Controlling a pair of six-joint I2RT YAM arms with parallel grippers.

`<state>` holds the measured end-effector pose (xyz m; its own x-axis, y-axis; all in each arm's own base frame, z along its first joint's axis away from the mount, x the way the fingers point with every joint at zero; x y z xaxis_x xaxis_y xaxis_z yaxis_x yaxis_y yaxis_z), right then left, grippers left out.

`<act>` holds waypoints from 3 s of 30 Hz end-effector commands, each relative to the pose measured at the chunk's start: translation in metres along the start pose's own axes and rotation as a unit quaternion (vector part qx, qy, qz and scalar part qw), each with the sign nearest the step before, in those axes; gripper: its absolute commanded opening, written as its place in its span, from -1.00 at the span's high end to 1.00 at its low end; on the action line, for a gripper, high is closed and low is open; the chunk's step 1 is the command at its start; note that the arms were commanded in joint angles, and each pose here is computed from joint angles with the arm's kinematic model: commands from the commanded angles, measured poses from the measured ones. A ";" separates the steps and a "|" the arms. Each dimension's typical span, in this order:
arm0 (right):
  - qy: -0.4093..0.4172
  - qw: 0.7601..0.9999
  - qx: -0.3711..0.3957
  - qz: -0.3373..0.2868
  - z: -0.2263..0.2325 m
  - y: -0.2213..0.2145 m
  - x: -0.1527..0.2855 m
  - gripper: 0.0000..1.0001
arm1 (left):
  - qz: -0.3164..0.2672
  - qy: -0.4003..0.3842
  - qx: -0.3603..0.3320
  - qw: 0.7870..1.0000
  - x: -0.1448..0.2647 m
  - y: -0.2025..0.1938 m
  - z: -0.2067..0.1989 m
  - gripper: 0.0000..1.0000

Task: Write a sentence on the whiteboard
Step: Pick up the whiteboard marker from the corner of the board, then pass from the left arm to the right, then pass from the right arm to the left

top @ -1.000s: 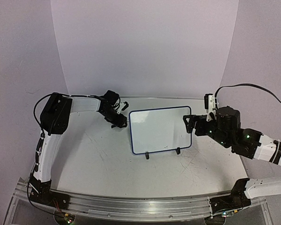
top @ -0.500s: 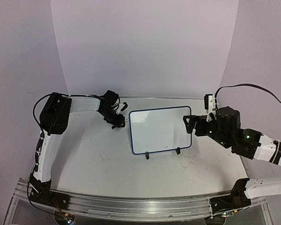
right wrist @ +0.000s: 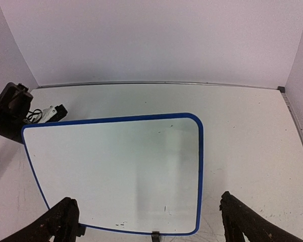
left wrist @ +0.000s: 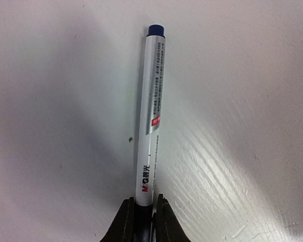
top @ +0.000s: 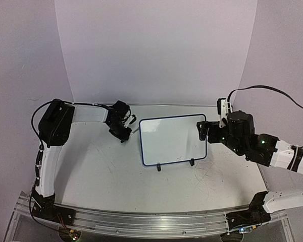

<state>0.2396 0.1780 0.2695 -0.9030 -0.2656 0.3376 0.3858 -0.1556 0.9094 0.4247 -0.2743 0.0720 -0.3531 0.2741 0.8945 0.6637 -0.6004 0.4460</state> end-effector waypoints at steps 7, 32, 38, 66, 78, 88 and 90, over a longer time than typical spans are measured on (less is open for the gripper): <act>-0.064 0.996 0.016 -0.054 0.014 0.060 -0.007 -0.97 | -0.020 0.082 0.061 0.995 0.077 -0.021 0.010 1.00; 0.415 0.888 -0.068 0.189 0.124 0.084 -0.024 -0.84 | -0.382 -0.151 -0.136 0.902 0.271 0.033 -0.157 1.00; 0.439 0.868 -0.063 0.225 0.126 0.070 -0.035 -0.65 | -0.369 -0.174 -0.151 0.900 0.260 0.035 -0.180 1.00; 0.521 0.830 -0.035 0.193 0.128 0.066 -0.015 1.00 | -0.331 -0.438 -0.071 0.833 0.264 0.007 -0.161 -0.47; 0.538 0.825 -0.040 0.172 0.128 0.067 -0.011 1.00 | -0.322 -0.505 -0.112 0.793 0.277 0.015 -0.181 -0.30; 0.538 0.826 -0.029 0.165 0.125 0.059 -0.011 1.00 | -0.316 -0.516 -0.100 0.790 0.270 0.025 -0.183 0.38; 0.537 0.828 -0.025 0.158 0.124 0.059 -0.011 1.00 | -0.311 -0.522 -0.102 0.787 0.270 0.025 -0.185 0.40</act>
<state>0.2573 0.2937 0.3285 -0.0730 -0.9793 0.1887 0.6820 0.0891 0.7259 0.2247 -0.3494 0.2928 0.1989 0.9681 0.1521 0.4702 -0.2304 0.8519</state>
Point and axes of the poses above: each gripper's point midway between its finger pads, its own x axis back along the fingers, its own z axis along the line the jaws close on, y = z × x, the point moved 6 cm from there along x, back along the fingers, and after that the axes turned 6 degrees about -x, right-handed, at the moved point
